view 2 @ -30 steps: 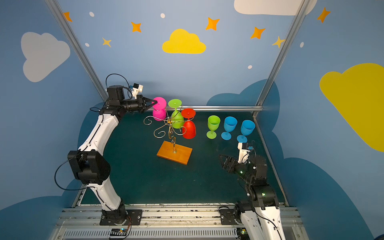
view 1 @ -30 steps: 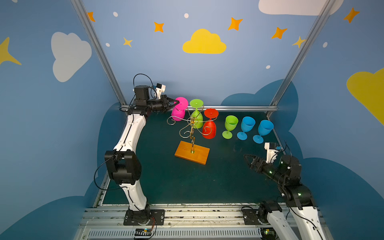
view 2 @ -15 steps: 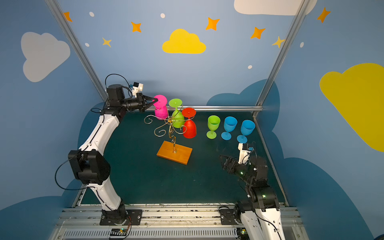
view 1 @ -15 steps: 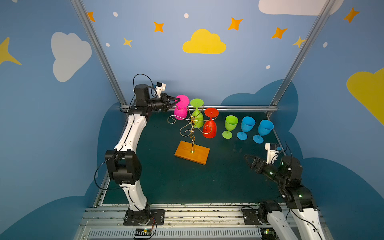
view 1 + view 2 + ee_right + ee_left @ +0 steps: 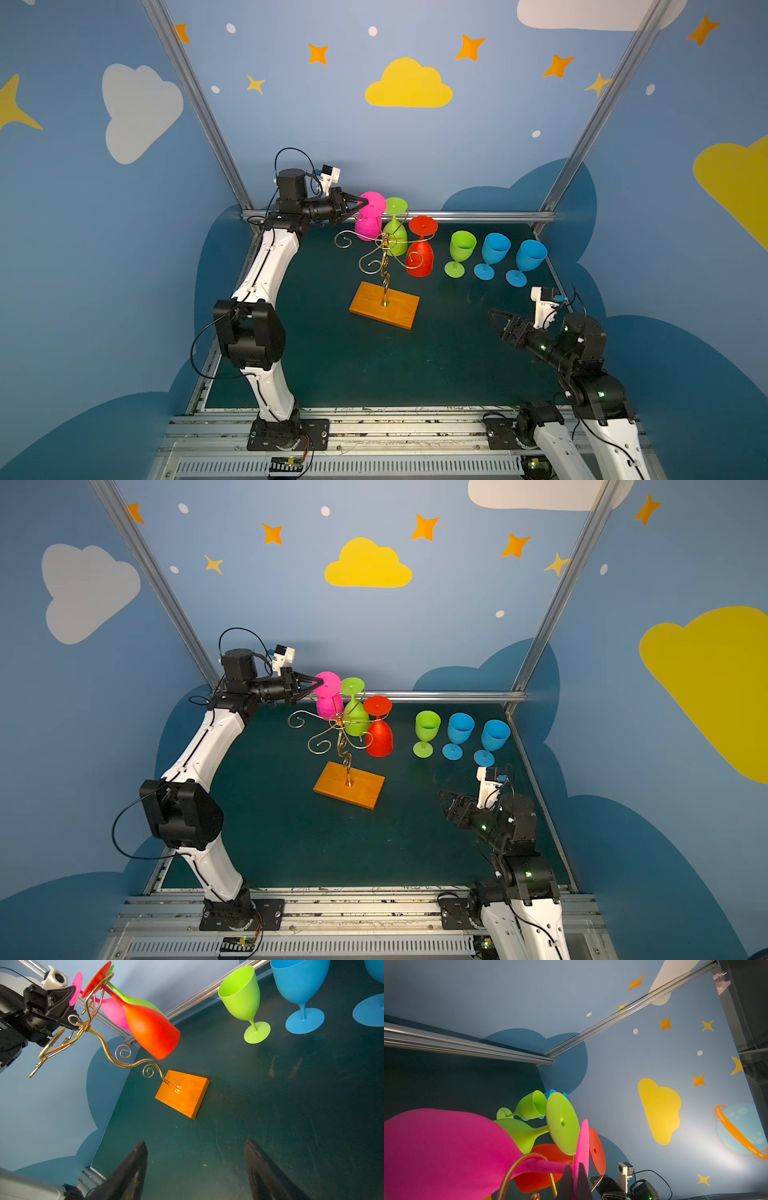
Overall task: Take the wine glass off the wine glass rack
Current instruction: 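Close the left gripper on the foot of the pink glass, then lift the pink glass up and off the rack with the left gripper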
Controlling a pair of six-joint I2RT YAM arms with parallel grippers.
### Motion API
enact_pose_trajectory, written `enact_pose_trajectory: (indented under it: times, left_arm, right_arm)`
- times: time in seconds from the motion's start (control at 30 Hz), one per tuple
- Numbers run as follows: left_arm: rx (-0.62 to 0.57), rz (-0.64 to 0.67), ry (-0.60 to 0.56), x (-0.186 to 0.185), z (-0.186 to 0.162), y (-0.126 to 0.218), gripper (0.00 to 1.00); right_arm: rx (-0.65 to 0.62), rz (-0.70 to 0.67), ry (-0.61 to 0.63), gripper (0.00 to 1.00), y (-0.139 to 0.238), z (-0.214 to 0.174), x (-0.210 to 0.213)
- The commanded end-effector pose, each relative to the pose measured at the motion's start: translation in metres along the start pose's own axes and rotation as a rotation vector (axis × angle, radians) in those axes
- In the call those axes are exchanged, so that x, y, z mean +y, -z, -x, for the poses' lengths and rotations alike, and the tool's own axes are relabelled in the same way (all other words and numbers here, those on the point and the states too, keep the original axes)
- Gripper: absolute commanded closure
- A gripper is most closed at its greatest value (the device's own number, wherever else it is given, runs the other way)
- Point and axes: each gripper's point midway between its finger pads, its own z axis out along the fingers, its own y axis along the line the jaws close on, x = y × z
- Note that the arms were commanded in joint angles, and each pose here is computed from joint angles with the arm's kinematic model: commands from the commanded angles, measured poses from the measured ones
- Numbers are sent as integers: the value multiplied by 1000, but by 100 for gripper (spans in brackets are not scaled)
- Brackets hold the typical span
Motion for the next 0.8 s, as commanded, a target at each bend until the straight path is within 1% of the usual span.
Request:
enact_pose_trajectory:
  times: [0.0,0.4,0.47,0.53,0.77]
  left_arm:
    - [9,-6,-58,-14,-8,7,97]
    - [9,2,-66,-17,-16,19,97]
    - [3,6,-63,-16,-16,23,97]
    - [-4,11,-60,-14,-16,28,97]
    - [-35,21,-49,-8,-18,45,97]
  right_arm:
    - [16,-3,-7,26,-1,-5,-2]
    - [22,3,-9,26,-4,-5,-2]
    - [21,4,-10,26,-4,-4,-1]
    - [41,-5,-22,26,-8,-13,-8]
    - [38,-5,-23,26,-8,-12,-8]
